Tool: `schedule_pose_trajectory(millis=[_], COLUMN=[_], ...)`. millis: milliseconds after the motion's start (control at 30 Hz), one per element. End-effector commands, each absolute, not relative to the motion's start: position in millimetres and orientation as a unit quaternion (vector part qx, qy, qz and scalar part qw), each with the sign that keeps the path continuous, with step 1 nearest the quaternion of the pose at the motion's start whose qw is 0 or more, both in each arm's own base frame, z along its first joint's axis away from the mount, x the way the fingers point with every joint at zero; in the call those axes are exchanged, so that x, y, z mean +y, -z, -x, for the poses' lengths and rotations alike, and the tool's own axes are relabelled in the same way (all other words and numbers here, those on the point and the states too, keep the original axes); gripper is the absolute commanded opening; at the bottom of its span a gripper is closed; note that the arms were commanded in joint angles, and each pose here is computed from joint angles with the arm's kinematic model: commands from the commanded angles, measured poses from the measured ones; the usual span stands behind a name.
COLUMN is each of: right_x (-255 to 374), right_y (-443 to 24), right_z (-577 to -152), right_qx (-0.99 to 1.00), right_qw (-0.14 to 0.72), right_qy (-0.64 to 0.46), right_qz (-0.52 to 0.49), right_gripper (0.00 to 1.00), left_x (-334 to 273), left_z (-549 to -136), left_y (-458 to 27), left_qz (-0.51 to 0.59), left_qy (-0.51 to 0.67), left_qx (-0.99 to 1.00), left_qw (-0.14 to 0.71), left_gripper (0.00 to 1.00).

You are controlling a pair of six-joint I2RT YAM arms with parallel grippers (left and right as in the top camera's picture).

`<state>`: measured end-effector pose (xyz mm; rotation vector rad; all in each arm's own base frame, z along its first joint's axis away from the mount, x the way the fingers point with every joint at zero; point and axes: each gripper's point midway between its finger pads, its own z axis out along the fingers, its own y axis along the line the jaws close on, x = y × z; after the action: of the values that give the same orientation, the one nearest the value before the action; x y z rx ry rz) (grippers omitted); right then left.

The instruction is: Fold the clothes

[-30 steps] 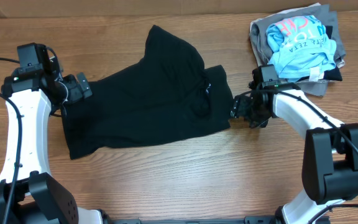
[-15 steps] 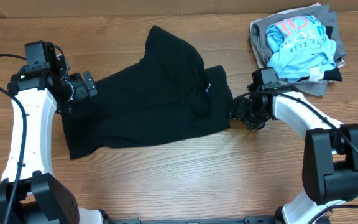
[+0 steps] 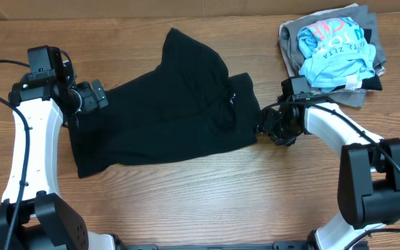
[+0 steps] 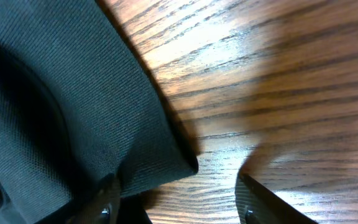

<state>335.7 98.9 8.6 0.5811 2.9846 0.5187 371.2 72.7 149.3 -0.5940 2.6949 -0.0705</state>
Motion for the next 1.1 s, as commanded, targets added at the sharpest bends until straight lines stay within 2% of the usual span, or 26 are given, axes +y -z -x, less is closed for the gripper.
schedule_pose_trajectory(millis=[0, 200, 467, 733, 1067], right_x=[98.2, 105.2, 102.2, 84.4, 47.4], right_y=[-5.3, -6.7, -4.5, -0.2, 3.4], right_z=[-333.5, -342.3, -341.5, -321.4, -278.8], right_qx=[0.968, 0.967, 0.968, 0.967, 0.945], right_qw=[0.037, 0.057, 0.062, 0.02, -0.037], right_qy=[-0.149, -0.152, -0.129, -0.103, 0.013], right_qz=[-0.198, -0.195, -0.208, -0.234, -0.325], right_gripper=[0.59, 0.4, 0.04, 0.04, 0.04], left_x=[72.6, 78.6, 81.8, 81.8, 80.5], left_z=[-377.3, -376.0, -375.3, -375.5, -375.7], left_y=[-154.4, -154.2, -154.3, -154.3, -154.3], left_qz=[0.197, 0.2, 0.202, 0.202, 0.201], left_qy=[0.018, 0.001, -0.009, -0.008, -0.005], left_qx=[0.96, 0.959, 0.959, 0.959, 0.959], left_qw=[0.2, 0.2, 0.2, 0.2, 0.2], left_gripper=[1.0, 1.0, 1.0, 1.0, 1.0])
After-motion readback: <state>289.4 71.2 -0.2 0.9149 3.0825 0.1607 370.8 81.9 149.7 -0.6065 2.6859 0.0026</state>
